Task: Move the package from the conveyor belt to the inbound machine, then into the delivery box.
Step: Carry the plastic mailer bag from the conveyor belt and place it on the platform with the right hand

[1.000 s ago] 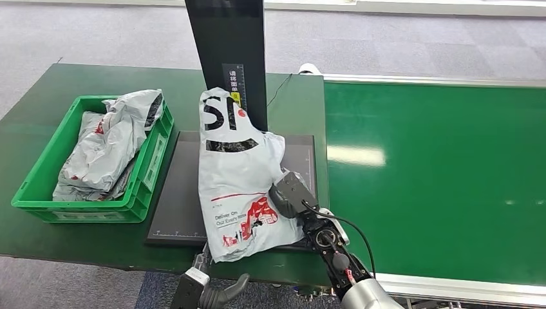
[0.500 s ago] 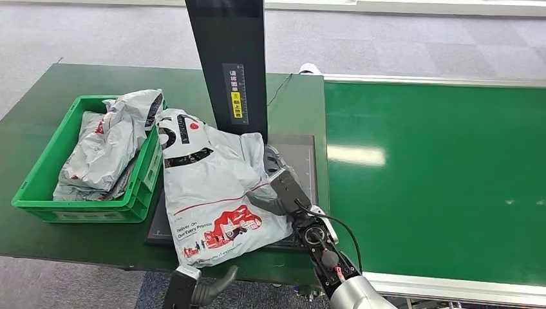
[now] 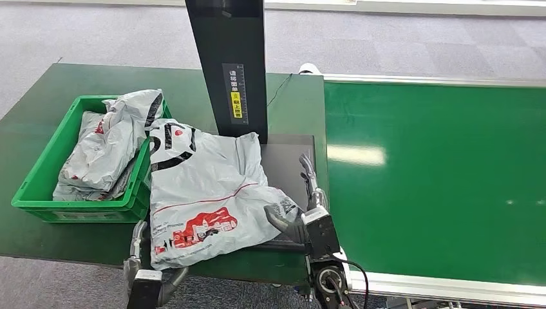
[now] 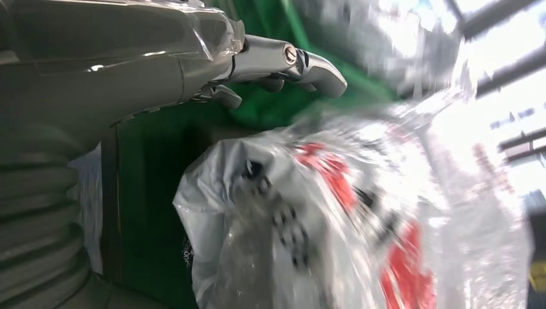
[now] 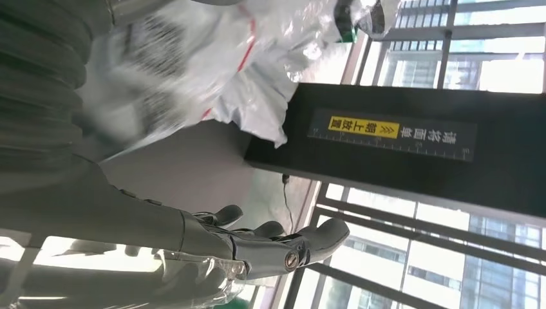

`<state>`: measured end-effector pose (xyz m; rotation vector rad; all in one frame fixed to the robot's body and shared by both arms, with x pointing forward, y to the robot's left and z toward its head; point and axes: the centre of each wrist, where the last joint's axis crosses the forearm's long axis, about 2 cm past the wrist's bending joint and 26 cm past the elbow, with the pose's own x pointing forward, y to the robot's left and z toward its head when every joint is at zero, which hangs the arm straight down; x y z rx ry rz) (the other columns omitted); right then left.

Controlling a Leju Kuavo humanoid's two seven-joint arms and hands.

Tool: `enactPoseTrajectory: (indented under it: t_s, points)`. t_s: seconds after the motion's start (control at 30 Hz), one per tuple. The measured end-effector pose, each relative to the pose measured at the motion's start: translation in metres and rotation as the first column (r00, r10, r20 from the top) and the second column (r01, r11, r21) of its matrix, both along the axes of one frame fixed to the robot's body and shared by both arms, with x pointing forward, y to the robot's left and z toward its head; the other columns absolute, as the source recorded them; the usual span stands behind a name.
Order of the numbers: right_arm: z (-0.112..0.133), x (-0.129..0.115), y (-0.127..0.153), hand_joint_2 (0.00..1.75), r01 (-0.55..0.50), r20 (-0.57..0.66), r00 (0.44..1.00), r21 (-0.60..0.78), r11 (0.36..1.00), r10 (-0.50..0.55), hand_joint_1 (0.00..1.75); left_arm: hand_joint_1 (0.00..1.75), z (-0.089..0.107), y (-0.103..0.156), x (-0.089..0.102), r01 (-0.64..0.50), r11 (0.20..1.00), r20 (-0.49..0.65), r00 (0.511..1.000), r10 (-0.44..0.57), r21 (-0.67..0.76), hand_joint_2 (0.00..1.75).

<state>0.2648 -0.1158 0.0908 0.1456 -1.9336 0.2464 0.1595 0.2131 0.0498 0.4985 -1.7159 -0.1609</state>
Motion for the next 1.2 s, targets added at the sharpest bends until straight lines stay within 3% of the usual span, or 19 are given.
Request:
enactPoseTrajectory:
  t_s: [0.4, 0.6, 0.8, 1.03, 1.2]
  points:
    - [-0.001, -0.035, -0.021, 1.75, 0.082, 0.023, 0.996, 0.059, 0.995, -0.083, 0.0, 0.0, 0.027, 0.045, -0.017, -0.332, 0.916, 0.164, 0.94, 0.3, 0.224, 1.75]
    - [-0.003, -0.043, -0.028, 1.75, 0.105, 0.025, 0.994, 0.071, 0.992, -0.107, 0.0, 0.0, 0.039, 0.058, -0.019, -0.456, 0.834, 0.24, 0.887, 0.395, 0.31, 1.75]
    - [-0.003, -0.049, -0.032, 1.75, 0.124, 0.023, 0.992, 0.077, 0.989, -0.126, 0.0, 0.0, 0.053, 0.072, -0.019, -0.516, 0.774, 0.298, 0.854, 0.428, 0.367, 1.75]
    - [-0.004, -0.053, -0.035, 1.75, 0.14, 0.02, 0.99, 0.085, 0.987, -0.142, 0.0, 0.0, 0.062, 0.069, -0.01, -0.502, 0.769, 0.326, 0.859, 0.394, 0.395, 1.75]
    - [-0.004, -0.053, -0.035, 1.75, 0.132, 0.018, 0.991, 0.1, 0.986, -0.134, 0.0, 0.0, 0.056, 0.039, 0.027, -0.297, 0.872, 0.176, 0.953, 0.246, 0.389, 1.75]
